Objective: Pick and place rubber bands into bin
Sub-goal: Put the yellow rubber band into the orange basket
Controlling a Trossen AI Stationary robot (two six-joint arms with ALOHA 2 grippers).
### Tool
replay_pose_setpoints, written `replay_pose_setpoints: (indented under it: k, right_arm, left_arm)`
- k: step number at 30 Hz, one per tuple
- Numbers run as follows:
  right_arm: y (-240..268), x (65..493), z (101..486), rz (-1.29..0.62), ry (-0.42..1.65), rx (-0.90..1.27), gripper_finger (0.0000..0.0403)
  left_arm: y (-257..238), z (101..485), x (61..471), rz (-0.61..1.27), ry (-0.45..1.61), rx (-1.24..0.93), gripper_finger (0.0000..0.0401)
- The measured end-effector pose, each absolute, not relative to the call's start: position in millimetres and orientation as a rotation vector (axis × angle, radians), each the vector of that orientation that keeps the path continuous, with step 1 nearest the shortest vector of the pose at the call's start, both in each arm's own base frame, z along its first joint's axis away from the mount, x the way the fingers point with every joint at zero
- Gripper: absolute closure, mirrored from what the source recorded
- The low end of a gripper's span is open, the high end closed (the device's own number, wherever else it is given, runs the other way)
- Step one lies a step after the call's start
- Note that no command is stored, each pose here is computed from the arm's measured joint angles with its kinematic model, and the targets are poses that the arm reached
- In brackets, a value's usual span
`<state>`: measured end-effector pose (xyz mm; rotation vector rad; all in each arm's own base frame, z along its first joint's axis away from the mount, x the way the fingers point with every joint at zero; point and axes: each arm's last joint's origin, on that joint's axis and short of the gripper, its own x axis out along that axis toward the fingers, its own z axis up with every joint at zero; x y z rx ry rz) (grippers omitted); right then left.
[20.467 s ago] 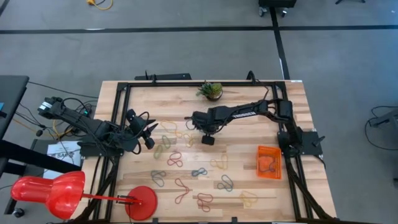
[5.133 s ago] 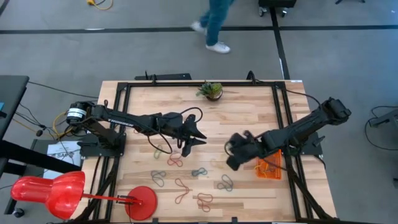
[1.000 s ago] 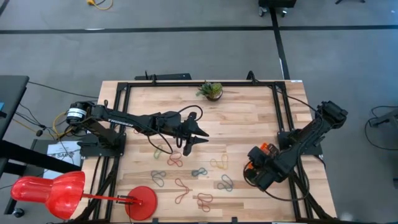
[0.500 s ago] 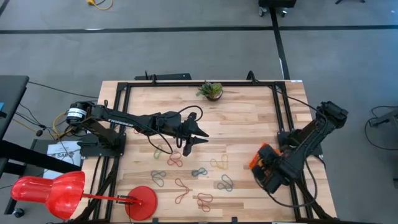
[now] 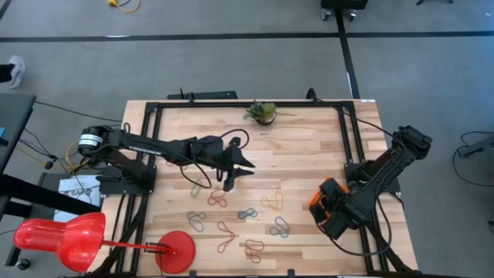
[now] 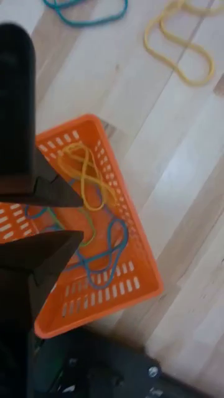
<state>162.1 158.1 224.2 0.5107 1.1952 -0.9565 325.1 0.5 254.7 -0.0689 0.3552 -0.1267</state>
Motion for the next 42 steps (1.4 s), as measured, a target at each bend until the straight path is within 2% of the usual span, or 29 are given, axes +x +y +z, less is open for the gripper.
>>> replay_pose_setpoints:
  k: [4,9,14,18,20,23,27,30,33,38,42]
  right_arm:
    - [155.1,162.1,224.4,-0.956,1.248,0.480,0.0313]
    - [153.8,169.0,235.3,-0.890,1.180,0.404,0.0306]
    - [145.0,178.5,270.9,-0.842,1.203,0.266,0.0305]
    - [133.1,189.1,295.0,-0.727,1.062,0.097,0.0305]
    - [125.8,190.3,305.8,-0.665,0.951,0.004,0.0305]
    - [113.8,189.2,310.3,-0.585,0.926,-0.088,0.0305]
    - [86.8,174.1,310.7,-0.570,0.851,-0.044,0.0305]
    - [70.1,161.0,292.1,-0.523,0.838,0.044,0.0305]
    - [60.2,152.1,269.1,-0.428,0.727,0.120,0.0305]
    - [54.2,164.4,230.6,-0.281,0.377,0.182,0.0305]
    - [47.3,176.5,205.4,-0.173,0.176,0.165,0.0305]
  left_arm:
    - [0.5,268.5,304.5,-0.122,0.417,-0.051,0.0303]
    - [1.3,305.3,258.9,-0.108,0.417,-0.033,0.0303]
    - [7.5,366.0,186.9,0.094,0.315,0.012,0.0303]
    - [10.5,381.6,133.2,0.249,0.243,0.066,0.0303]
    - [10.0,371.6,119.6,0.245,0.227,0.063,0.0303]
    - [9.3,340.0,114.7,0.241,0.260,-0.025,0.0303]
    - [10.2,287.5,120.1,0.289,0.348,-0.154,0.0303]
    - [10.5,254.8,129.5,0.303,0.353,-0.216,0.0303]
    - [10.6,228.1,135.3,0.327,0.406,-0.301,0.0303]
    - [12.2,196.7,137.8,0.475,0.529,-0.480,0.0303]
    - [15.0,180.8,145.7,0.599,0.594,-0.466,0.0303]
